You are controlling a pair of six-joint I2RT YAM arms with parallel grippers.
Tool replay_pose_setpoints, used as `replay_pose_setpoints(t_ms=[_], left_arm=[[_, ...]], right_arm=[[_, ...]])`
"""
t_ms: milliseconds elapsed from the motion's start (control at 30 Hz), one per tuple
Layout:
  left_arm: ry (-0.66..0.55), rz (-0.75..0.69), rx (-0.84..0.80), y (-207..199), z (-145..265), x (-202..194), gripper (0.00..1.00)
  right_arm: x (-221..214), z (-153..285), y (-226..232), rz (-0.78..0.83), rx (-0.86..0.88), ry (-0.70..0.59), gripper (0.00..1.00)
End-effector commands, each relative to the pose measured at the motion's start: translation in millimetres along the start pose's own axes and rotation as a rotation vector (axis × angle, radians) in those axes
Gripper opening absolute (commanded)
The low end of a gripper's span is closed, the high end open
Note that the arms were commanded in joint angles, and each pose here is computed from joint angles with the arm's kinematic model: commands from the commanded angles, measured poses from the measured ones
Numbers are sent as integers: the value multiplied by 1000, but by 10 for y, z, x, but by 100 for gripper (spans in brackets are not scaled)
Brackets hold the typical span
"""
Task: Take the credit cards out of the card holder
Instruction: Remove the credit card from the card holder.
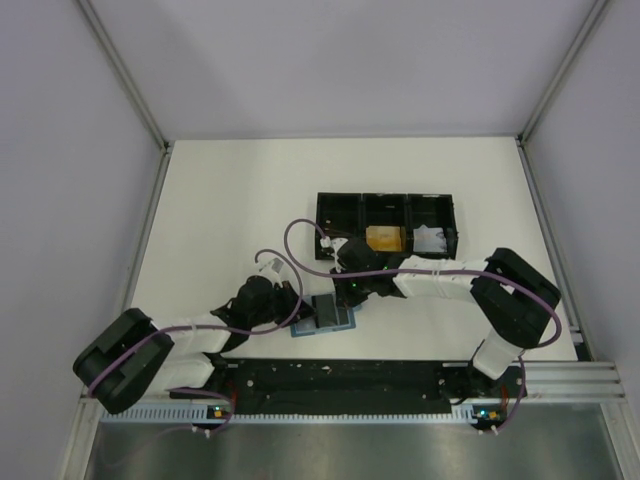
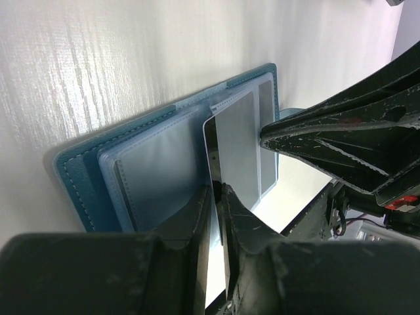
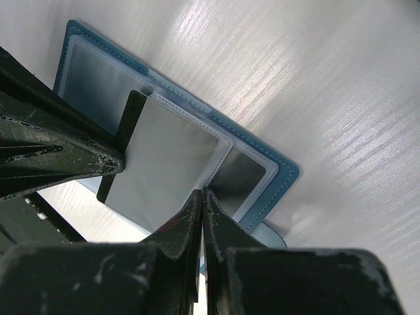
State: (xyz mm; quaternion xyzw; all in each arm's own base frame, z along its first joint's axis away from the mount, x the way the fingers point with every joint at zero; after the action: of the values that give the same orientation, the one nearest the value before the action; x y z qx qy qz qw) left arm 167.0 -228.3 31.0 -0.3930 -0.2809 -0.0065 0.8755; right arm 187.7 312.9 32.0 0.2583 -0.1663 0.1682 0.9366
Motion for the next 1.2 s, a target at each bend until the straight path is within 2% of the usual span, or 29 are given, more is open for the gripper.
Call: replay_pose_setpoints(t_ms=[0,633,700,833,1167], left_arm=[[43,-23,64,180,34,-108,20],[73,9,-60,-14,7,-125,16],[79,12,-67,-27,-1,-132,14],[82,21,-68,-20,1,-149,0],[68,14,-57,-9,19,-127,0]], right_arm=[[-332,-29,-450,23,-184,117,0],[-260,0,-363,30,-151,97,0],[-272,-4,-365,31,-152,100,0],[-262,16,-354,29,-146,95,0],[-68,192,-149,34,-76,20,0]])
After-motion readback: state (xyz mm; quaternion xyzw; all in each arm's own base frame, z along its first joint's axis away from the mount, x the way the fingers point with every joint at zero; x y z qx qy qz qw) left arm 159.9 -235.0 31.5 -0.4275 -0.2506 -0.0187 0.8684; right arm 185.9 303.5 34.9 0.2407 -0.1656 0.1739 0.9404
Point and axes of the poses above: each gripper's point midway between its finger pads, its own z axis back along the fingers, its own y axis along the line the jaws close on, x = y × z, the point moved 1 cm from there along z, back along the fingers, and after that the axes turned 13 degrees about -z, right-handed, at the moved point
